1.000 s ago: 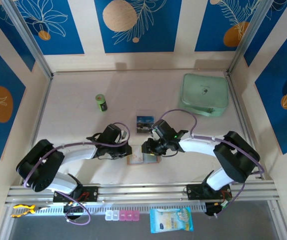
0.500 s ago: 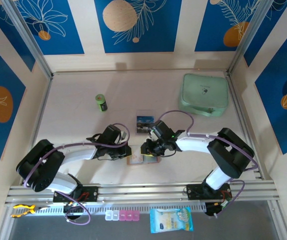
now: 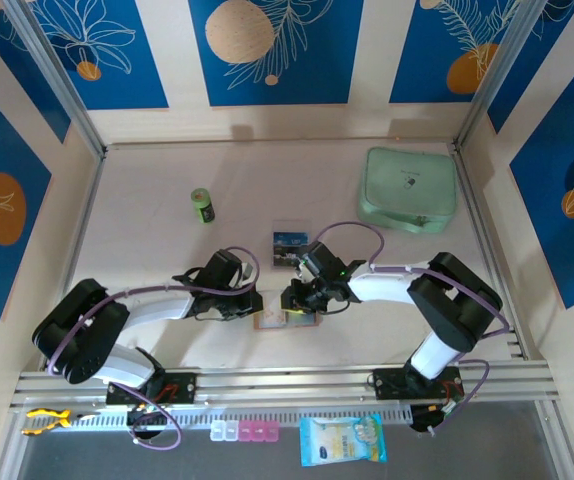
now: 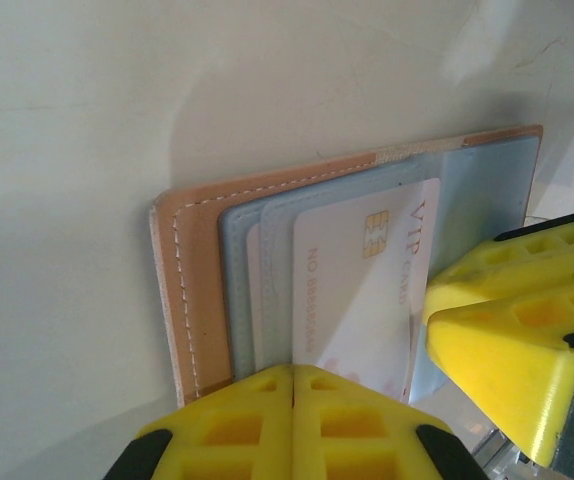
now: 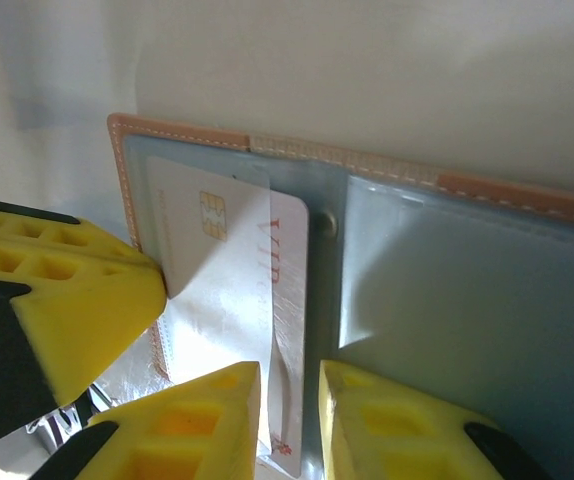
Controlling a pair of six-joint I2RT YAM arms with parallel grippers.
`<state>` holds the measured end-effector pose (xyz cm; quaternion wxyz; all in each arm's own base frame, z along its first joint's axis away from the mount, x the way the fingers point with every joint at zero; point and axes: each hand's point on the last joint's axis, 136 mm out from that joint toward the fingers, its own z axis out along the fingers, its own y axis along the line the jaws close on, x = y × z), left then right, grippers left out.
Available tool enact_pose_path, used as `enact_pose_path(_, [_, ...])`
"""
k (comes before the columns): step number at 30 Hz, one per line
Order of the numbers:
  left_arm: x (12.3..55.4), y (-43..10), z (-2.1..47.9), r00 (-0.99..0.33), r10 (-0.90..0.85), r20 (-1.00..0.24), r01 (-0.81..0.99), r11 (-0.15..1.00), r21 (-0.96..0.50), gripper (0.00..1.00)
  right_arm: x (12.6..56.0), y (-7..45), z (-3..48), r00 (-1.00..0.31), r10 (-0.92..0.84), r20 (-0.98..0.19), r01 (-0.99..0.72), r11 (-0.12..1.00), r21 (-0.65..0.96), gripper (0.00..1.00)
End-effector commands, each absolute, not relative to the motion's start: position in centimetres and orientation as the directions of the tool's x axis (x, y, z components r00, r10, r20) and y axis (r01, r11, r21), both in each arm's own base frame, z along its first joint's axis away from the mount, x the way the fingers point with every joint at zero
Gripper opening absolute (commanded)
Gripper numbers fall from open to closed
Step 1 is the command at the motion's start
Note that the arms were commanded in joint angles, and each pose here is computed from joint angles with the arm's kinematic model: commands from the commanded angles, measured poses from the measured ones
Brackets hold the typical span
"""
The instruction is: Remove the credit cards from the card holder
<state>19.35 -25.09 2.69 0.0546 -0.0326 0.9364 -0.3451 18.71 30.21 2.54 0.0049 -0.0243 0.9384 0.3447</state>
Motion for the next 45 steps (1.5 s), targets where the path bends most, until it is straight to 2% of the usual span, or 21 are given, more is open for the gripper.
enact_pose_path(1, [18.6, -24.2, 1.6, -0.994, -0.102, -0.043, -0.052, 0.778, -0.627, 0.03, 18.5, 31.3, 3.0, -0.998, -0.055, -0.005, -0.044, 0.734, 0.678, 0.22])
enact_pose_path(11, [18.5, -24.2, 1.6, -0.994, -0.101, -0.042, -0.052, 0.777, -0.627, 0.03, 18.6, 31.9, 3.7, -0.999, -0.05, -0.012, -0.043, 0.702, 0.71, 0.17])
enact_pose_path(26, [18.6, -24.2, 1.6, -0.994, -0.101, -0.041, -0.053, 0.778, -0.626, 0.03, 18.8, 31.3, 4.8, -0.999, -0.02, -0.04, -0.043, 0.682, 0.73, 0.16])
enact_pose_path(30, [18.7, -24.3, 1.7, -0.994, -0.101, -0.042, -0.052, 0.778, -0.626, 0.03, 18.8, 31.2, 4.8, -0.999, -0.018, -0.042, -0.043, 0.681, 0.731, 0.13])
enact_pose_path(45, [18.9, -24.5, 1.9, -0.995, -0.095, -0.043, -0.048, 0.781, -0.623, 0.03, 19.1, 30.9, 5.3, -0.998, -0.005, -0.06, -0.048, 0.67, 0.741, 0.13])
